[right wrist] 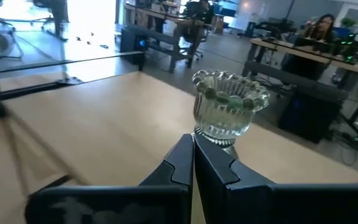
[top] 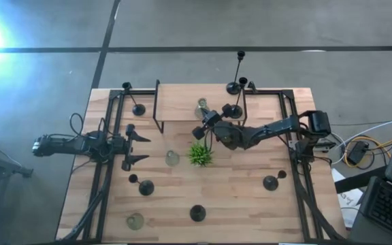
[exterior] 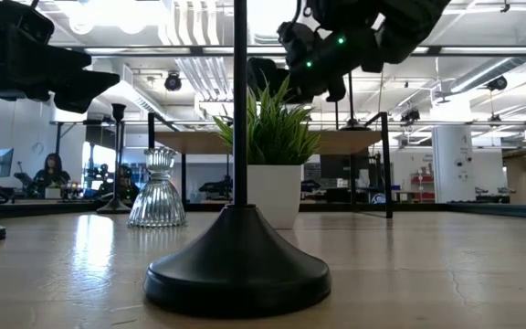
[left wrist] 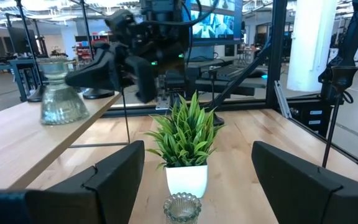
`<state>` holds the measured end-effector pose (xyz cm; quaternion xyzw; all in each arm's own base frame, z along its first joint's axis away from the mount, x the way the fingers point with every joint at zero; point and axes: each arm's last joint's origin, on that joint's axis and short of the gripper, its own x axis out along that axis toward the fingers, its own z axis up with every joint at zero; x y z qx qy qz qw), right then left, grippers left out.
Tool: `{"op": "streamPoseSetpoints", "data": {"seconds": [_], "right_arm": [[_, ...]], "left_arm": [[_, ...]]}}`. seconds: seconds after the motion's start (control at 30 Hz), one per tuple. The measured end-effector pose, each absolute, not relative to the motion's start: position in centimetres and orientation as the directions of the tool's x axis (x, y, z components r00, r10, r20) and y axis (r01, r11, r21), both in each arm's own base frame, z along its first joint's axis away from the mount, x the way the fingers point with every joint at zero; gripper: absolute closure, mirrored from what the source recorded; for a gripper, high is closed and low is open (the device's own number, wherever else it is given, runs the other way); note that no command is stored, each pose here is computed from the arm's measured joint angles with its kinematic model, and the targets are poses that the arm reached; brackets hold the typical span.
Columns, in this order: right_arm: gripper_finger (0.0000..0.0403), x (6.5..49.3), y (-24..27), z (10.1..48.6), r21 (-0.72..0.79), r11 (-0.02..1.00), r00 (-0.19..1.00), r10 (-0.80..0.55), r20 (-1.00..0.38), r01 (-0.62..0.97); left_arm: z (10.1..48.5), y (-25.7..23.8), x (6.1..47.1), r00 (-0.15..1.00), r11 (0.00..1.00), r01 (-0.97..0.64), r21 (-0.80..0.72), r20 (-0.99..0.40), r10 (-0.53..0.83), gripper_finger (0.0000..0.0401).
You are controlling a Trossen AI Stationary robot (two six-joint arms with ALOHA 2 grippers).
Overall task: Pick & Place candle stick holders
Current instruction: Put the right transparent glass candle holder on the shelf
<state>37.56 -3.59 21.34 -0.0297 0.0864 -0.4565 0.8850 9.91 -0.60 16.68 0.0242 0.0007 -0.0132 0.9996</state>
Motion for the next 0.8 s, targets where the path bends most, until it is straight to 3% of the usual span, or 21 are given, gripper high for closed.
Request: {"op": "streamPoseSetpoints", "data": {"seconds": [0.5, 0.8], "right_arm": [[0.0395, 37.1, -5.1, 20.9, -0.235, 0.552, 0.536, -0.834, -0.134, 0.8], [0.0395, 36.7, -3.6, 20.5, -0.197, 0.639, 0.621, -0.77, -0.151, 0.744]], "left_arm": [[16.7, -0.6, 9.9, 1.0, 0.998, 0.026, 0.048, -0.002, -0.026, 0.0101], [16.7, -0.6, 9.9, 1.0, 0.999, 0.025, 0.048, -0.002, -0.024, 0.0101]]}}
